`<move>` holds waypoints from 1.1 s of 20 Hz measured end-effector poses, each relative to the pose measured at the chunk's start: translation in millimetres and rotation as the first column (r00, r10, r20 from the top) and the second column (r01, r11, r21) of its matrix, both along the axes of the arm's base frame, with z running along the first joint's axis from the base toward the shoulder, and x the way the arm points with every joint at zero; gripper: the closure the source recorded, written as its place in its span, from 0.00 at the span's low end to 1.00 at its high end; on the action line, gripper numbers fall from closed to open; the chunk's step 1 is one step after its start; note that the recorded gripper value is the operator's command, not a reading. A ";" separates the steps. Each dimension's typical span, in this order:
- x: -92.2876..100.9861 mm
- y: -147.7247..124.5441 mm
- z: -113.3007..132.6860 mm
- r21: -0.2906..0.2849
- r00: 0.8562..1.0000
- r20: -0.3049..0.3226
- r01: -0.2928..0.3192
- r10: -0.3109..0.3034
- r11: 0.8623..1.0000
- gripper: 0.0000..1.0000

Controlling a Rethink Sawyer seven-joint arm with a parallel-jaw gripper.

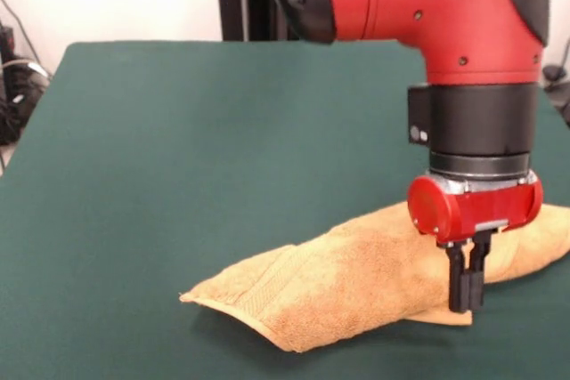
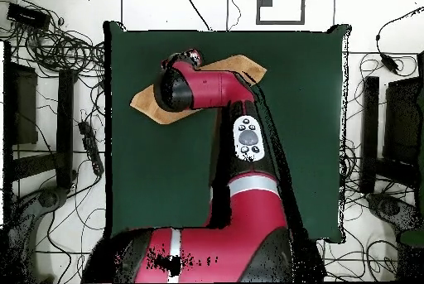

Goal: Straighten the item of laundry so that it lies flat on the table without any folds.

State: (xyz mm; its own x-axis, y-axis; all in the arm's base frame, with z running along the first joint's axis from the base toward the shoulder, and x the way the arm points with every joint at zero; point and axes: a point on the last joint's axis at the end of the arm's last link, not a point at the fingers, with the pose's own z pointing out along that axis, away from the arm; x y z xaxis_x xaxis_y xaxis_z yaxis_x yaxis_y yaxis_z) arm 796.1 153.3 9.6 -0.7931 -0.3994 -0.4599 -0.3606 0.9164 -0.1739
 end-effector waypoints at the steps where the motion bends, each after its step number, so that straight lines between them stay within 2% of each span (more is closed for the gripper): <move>1: 2.5 -1.0 3.0 -0.011 1.000 -0.006 0.003 -0.003 1.000 1.00; 4: 12.9 -6.9 14.3 -0.030 1.000 -0.012 0.020 -0.020 0.999 1.00; 5: 16.8 -9.4 18.4 -0.035 1.000 -0.013 0.026 -0.027 0.999 0.00; 12: 42.4 -39.1 42.5 -0.031 0.996 0.030 0.089 -0.088 0.996 0.00; 22: 53.6 -53.7 49.2 0.012 0.989 0.028 0.143 -0.144 0.990 0.00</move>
State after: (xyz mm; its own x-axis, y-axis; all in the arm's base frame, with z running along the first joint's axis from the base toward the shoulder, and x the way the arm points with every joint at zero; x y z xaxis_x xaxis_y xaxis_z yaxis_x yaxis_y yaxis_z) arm 849.7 99.6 58.8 -0.8282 -0.2776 -0.4869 -0.2204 0.9600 -0.1725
